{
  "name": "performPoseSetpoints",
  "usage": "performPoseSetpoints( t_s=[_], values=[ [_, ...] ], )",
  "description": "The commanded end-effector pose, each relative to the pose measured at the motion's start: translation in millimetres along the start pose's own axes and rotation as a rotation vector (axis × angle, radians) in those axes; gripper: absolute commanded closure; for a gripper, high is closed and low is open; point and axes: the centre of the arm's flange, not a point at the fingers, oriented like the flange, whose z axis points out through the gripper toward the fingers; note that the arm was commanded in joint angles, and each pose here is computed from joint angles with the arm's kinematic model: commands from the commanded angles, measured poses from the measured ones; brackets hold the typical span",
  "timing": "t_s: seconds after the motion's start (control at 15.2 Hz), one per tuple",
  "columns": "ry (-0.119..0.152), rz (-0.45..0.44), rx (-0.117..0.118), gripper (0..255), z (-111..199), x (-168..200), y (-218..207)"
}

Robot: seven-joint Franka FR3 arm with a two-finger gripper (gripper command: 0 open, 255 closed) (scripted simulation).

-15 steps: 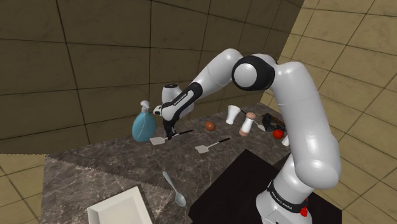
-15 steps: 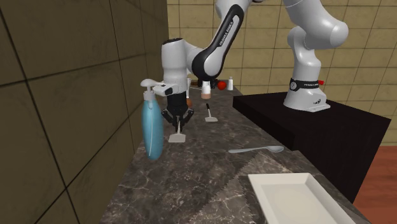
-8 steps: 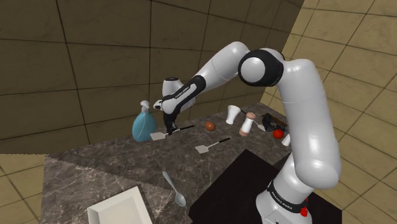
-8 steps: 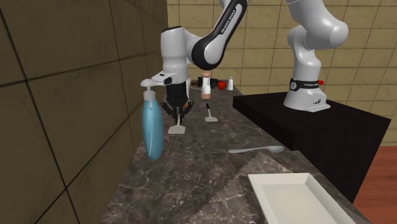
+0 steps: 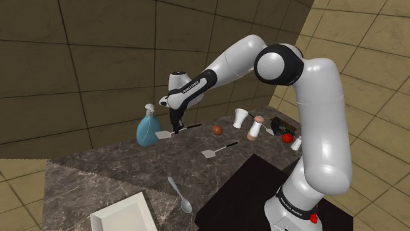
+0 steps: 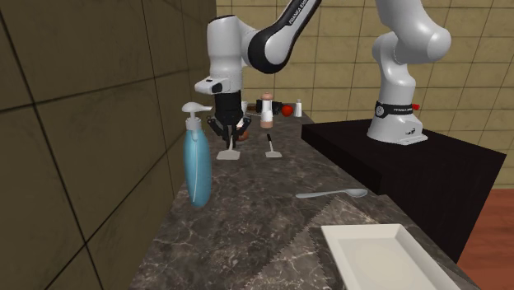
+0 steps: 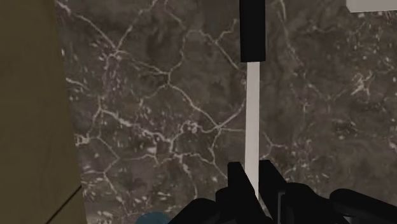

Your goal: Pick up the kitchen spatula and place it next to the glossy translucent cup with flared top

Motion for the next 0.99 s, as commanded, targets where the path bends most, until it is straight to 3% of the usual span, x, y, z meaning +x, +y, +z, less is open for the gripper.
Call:
performPoseSetpoints(
  t_s=[0.0, 0.92],
  values=[
    [0.000, 0.000, 0.000, 255, -11.0, -0.4, 1.0],
    [0.000, 0.000, 0.000, 255, -84.8, -4.5, 0.1]
  ],
)
